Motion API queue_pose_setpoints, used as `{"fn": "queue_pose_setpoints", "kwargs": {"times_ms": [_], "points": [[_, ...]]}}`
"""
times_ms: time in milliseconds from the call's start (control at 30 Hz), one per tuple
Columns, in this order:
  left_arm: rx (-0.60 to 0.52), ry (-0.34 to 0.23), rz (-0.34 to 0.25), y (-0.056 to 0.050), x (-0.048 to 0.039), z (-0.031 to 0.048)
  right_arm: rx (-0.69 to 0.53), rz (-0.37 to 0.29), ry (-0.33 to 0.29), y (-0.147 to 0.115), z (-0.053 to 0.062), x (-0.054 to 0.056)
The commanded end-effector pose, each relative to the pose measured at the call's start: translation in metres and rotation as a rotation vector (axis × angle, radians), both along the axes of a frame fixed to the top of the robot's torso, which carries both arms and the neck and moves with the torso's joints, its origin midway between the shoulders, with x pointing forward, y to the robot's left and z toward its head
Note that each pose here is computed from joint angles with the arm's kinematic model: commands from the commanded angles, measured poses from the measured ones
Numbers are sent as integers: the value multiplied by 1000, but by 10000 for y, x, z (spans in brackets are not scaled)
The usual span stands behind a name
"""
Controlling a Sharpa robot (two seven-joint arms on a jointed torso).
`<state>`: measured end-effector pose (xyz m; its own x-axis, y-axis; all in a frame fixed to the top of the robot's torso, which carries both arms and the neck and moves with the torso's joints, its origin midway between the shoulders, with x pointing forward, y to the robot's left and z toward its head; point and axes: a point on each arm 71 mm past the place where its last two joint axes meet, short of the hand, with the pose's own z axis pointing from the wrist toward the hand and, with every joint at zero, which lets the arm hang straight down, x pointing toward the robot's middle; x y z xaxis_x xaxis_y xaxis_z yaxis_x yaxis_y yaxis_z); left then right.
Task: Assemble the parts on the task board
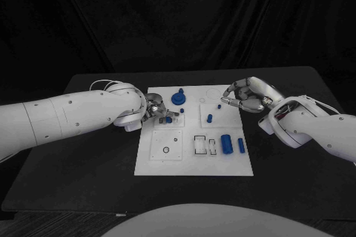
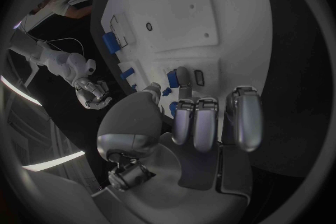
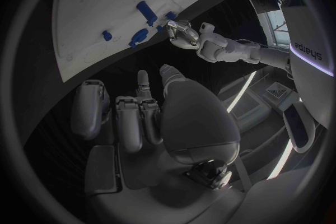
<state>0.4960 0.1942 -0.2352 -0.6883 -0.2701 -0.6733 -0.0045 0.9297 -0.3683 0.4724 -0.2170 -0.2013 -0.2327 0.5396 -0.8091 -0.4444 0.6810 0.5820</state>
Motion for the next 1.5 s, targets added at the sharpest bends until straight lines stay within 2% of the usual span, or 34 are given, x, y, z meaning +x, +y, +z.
{"fn": "queue_pose_setpoints", "kwargs": {"times_ms": [33,700,1033,1100,1167,1267,1300,1367,1467,1500], "points": [[-27,-8,-14,-35,-5,-1,-6,-9,16,-2,-22,0],[-39,-22,-15,-58,6,5,-6,-11,17,-9,-23,-2],[-11,-21,17,65,-47,45,-2,-24,4,-55,-7,-13],[-1,-20,18,92,-51,92,0,-27,-1,-65,-1,-15],[7,-27,18,118,-45,180,3,-30,-8,-73,7,-18],[16,-60,14,150,-23,363,6,-32,-18,-82,18,-21],[17,-67,13,154,-18,393,7,-32,-20,-83,19,-22],[16,-107,10,172,10,560,9,-33,-25,-88,28,-25],[11,-155,4,189,55,762,11,-34,-32,-93,41,-26],[11,-163,3,192,67,800,12,-35,-33,-94,43,-26]]}}
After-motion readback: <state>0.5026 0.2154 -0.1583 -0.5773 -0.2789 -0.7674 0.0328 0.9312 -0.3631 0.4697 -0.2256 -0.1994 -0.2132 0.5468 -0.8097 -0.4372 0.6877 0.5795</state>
